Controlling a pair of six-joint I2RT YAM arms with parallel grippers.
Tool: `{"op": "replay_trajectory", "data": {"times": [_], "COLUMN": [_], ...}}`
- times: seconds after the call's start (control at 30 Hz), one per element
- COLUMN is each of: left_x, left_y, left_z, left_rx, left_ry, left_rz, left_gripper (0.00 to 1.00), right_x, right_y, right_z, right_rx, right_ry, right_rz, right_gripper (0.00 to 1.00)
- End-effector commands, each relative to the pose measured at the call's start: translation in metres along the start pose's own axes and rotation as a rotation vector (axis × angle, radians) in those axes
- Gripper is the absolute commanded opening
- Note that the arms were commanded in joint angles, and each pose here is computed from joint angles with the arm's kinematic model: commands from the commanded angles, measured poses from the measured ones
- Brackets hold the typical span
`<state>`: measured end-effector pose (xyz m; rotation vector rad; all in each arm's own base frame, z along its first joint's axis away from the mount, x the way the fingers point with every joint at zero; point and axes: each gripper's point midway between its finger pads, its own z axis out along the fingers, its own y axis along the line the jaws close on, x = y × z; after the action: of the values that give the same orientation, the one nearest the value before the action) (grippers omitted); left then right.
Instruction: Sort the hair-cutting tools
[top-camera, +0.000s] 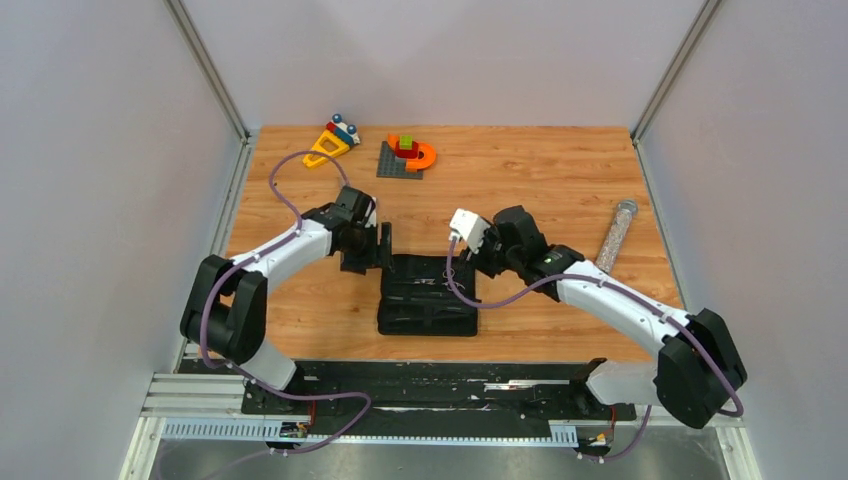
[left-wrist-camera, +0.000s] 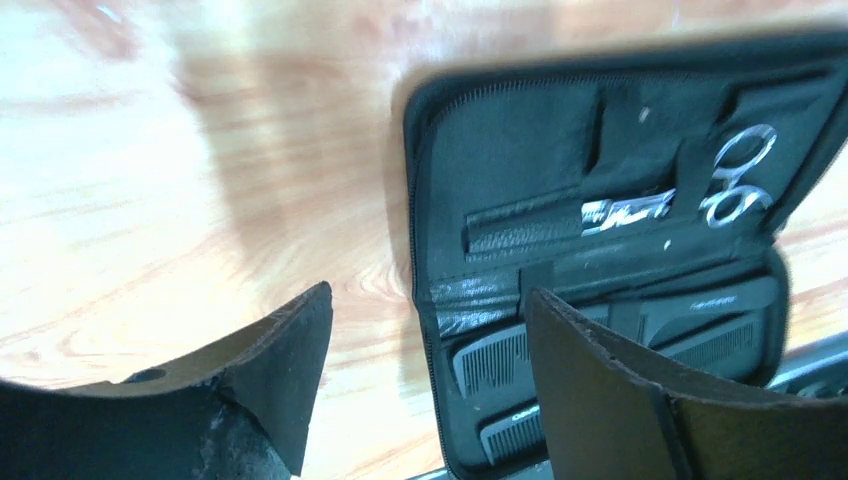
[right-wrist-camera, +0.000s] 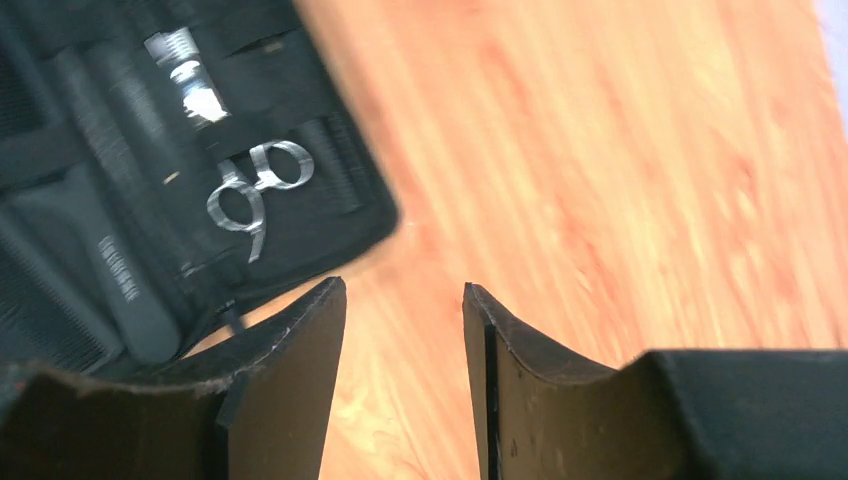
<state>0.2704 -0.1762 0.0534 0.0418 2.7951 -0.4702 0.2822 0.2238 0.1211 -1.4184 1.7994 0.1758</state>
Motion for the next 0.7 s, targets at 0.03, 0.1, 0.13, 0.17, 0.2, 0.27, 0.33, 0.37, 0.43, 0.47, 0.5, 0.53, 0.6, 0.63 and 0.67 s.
{"op": "replay_trajectory", "data": {"times": [0.03, 0.1, 0.13, 0.17, 0.2, 0.27, 0.33, 0.37, 0.43, 0.47, 0.5, 0.53, 0.6, 0.63, 0.67], "left_x": [-0.071, -0.095, -0.109, -0.117, -0.132, -0.153, -0.172, -0.174, -0.196, -0.202, -0.209, -0.21, -0.22, -0.229, -0.228], "left_y": [0.018, 0.032, 0.033, 0.043, 0.043, 0.055, 0.071, 0.079, 0.09, 0.097, 0.101, 0.108, 0.112, 0.111, 0.114], "left_z": [-0.037, -0.041, -0.045, -0.039, -0.041, -0.037, -0.03, -0.018, -0.014, -0.012, -0.005, 0.006, 0.017, 0.017, 0.027], "left_rx": [-0.138, -0.2, -0.207, -0.222, -0.218, -0.249, -0.289, -0.309, -0.33, -0.346, -0.352, -0.367, -0.378, -0.375, -0.38], "left_ry": [-0.192, -0.225, -0.254, -0.25, -0.281, -0.308, -0.319, -0.297, -0.321, -0.326, -0.327, -0.31, -0.309, -0.325, -0.309], "left_rz": [0.002, -0.026, -0.037, -0.065, -0.079, -0.111, -0.143, -0.156, -0.182, -0.197, -0.204, -0.21, -0.209, -0.204, -0.203], "left_gripper": [0.86, 0.91, 0.92, 0.92, 0.93, 0.93, 0.92, 0.92, 0.9, 0.87, 0.86, 0.83, 0.8, 0.77, 0.75], "right_x": [-0.026, -0.021, -0.016, -0.011, -0.006, 0.001, 0.01, 0.013, 0.018, 0.02, 0.021, 0.023, 0.027, 0.029, 0.031], "right_y": [-0.086, -0.107, -0.116, -0.122, -0.126, -0.126, -0.127, -0.125, -0.118, -0.115, -0.113, -0.111, -0.107, -0.106, -0.104], "right_z": [-0.045, -0.064, -0.073, -0.081, -0.086, -0.093, -0.099, -0.1, -0.1, -0.1, -0.101, -0.103, -0.102, -0.102, -0.101], "right_rx": [0.433, 0.548, 0.607, 0.658, 0.689, 0.714, 0.763, 0.765, 0.751, 0.744, 0.744, 0.744, 0.741, 0.741, 0.739], "right_ry": [-0.154, -0.183, -0.192, -0.202, -0.203, -0.207, -0.21, -0.204, -0.188, -0.185, -0.189, -0.192, -0.19, -0.186, -0.18], "right_rz": [0.428, 0.587, 0.672, 0.754, 0.807, 0.877, 0.949, 0.965, 0.98, 0.989, 0.999, 1.003, 1.01, 1.01, 1.011], "right_gripper": [0.52, 0.58, 0.67, 0.75, 0.8, 0.88, 0.98, 1.0, 1.0, 1.0, 1.0, 1.0, 1.0, 1.0, 1.0]}}
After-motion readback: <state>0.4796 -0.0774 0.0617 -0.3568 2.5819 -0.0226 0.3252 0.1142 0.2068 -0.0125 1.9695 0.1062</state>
